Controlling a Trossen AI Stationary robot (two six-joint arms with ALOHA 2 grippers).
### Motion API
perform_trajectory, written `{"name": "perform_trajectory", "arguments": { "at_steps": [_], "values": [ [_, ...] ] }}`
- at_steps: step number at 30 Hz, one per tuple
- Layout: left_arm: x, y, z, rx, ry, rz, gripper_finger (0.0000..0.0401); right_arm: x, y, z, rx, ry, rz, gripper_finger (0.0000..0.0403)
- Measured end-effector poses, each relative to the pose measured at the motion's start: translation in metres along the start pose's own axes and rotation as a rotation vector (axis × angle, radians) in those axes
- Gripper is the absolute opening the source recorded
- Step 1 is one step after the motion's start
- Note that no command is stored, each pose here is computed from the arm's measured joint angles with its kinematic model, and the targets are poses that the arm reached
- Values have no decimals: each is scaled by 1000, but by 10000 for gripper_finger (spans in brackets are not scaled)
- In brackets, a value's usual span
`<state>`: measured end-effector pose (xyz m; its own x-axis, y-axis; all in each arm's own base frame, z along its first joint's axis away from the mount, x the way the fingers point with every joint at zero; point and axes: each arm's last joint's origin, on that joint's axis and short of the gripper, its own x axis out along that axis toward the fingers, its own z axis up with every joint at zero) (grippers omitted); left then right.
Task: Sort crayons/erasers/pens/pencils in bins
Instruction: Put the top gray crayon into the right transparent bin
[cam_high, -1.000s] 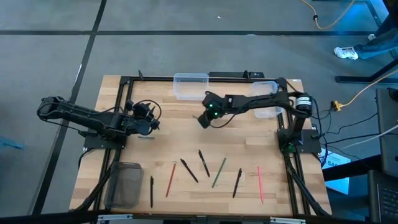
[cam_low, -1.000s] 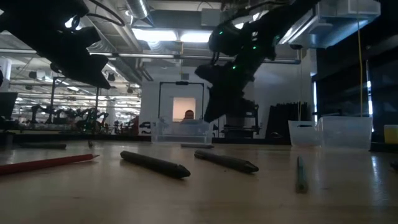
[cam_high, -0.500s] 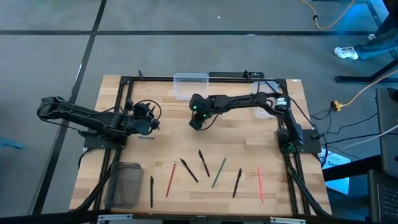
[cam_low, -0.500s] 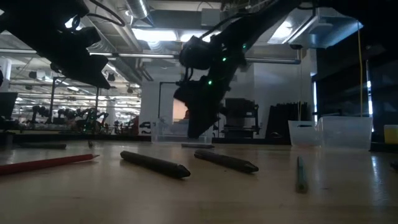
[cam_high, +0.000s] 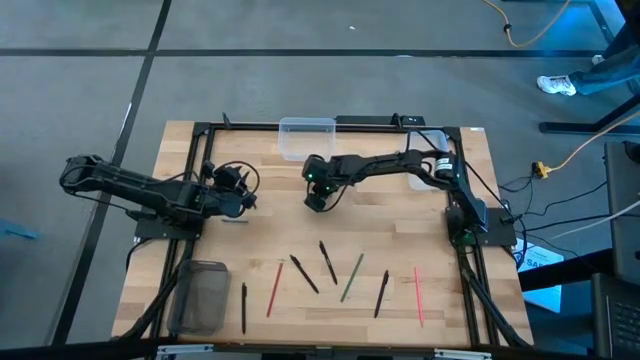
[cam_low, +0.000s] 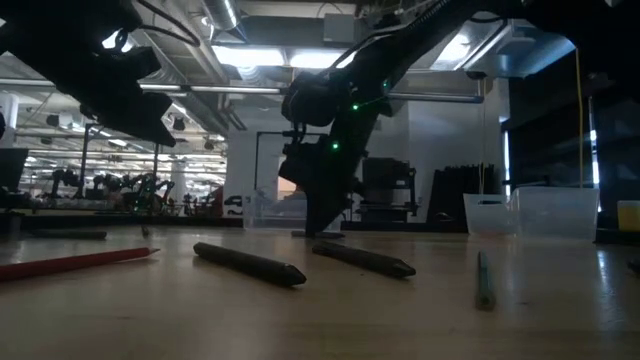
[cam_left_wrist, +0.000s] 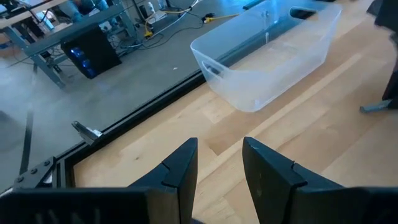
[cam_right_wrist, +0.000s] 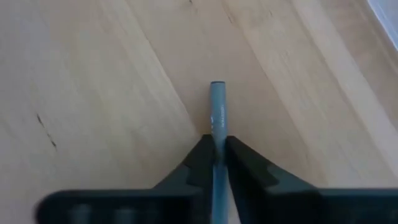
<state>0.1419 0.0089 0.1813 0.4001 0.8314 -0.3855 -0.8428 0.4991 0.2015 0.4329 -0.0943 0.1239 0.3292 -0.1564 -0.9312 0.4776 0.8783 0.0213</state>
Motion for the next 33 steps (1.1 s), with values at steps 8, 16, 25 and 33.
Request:
{"name": "perform_trajectory", "arguments": {
  "at_steps": [8,16,25,33],
  "values": [
    [0,-1,1,-20,-10,-8,120,-4,-9,0,-4,27,15,23],
    [-4,-4,0,-10,-3,-49,120,-55,-13,-6,-4,-86,-120,25],
    [-4,-4,0,-20,-5,-46,120,-115,-70,-65,202,-138,-334,26],
    [1,-9,-5,-2,-1,5,120,-148,-124,-131,505,-183,-649,26]
  ]
}}
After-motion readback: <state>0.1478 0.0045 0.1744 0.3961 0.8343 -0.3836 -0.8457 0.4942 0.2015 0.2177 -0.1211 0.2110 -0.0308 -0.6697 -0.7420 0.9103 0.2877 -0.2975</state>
